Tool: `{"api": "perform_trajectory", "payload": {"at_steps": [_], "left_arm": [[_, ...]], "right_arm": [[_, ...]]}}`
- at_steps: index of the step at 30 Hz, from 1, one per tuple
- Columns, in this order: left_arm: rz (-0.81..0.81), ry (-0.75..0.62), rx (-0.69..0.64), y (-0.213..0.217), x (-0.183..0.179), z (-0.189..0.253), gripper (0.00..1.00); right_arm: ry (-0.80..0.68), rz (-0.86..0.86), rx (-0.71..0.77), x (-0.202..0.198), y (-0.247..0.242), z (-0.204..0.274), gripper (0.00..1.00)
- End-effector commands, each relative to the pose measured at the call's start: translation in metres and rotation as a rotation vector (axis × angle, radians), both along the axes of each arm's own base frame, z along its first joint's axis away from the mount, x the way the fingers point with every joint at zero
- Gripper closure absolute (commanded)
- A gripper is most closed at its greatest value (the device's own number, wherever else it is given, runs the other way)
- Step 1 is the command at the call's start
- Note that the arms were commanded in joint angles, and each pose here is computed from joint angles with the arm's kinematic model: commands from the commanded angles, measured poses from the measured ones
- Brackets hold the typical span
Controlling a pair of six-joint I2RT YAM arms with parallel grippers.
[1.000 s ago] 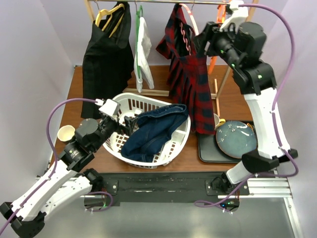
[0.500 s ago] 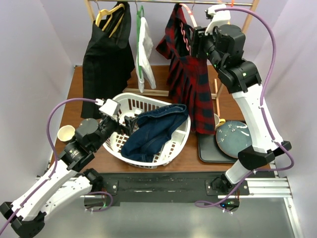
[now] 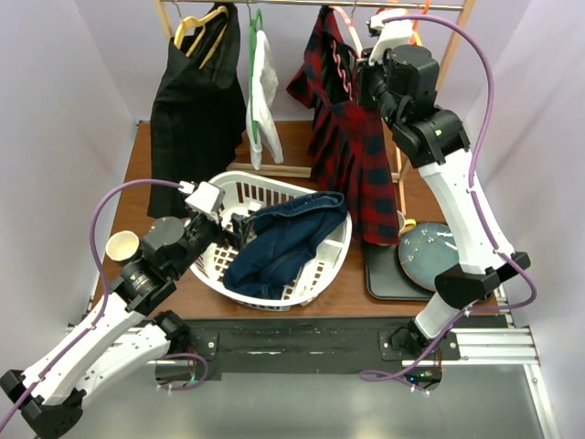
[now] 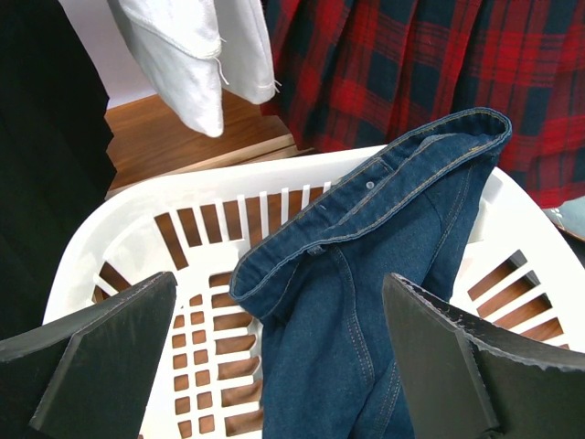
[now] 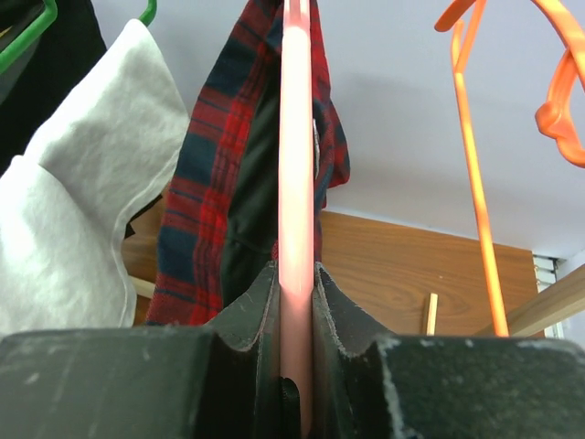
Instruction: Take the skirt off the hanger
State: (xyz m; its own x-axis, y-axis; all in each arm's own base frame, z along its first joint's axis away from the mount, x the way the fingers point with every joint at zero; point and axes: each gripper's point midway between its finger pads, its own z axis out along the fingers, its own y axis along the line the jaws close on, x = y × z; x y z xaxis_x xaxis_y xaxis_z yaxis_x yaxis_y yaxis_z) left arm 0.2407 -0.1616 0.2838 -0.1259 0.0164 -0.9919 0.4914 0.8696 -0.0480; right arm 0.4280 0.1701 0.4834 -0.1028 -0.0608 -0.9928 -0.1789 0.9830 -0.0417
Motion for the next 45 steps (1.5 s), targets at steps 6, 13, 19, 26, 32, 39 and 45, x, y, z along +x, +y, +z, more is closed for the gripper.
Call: {"api": "perform_trajectory", "payload": {"at_steps": [6, 13, 19, 26, 32, 39, 45], "left_arm": [[0.015, -0.014, -0.008, 0.002, 0.002, 0.003, 0.0], [0.016, -0.017, -0.01, 0.003, 0.002, 0.004, 0.0], [0.019, -0.02, -0.014, 0.004, 0.002, 0.005, 0.0], [0.021, -0.019, -0.015, 0.004, 0.002, 0.005, 0.0], [0.022, -0.021, -0.015, 0.004, 0.002, 0.006, 0.0], [0.023, -0.02, -0.016, 0.005, 0.001, 0.006, 0.0], [0.027, -0.019, -0.015, 0.005, 0.002, 0.005, 0.0]], "right_arm": [[-0.266, 0.0, 0.118, -0.022, -0.011, 0.081, 1.0], [-0.318, 0.019, 0.139, -0.02, -0.007, 0.096, 1.0], [-0.378, 0.024, 0.172, -0.03, -0.011, 0.113, 1.0], [-0.428, 0.026, 0.199, -0.037, -0.014, 0.127, 1.0], [-0.459, 0.027, 0.211, -0.043, -0.018, 0.14, 1.0], [-0.473, 0.037, 0.204, -0.052, -0.021, 0.147, 1.0], [-0.487, 0.048, 0.19, -0.059, -0.023, 0.153, 1.0]]}}
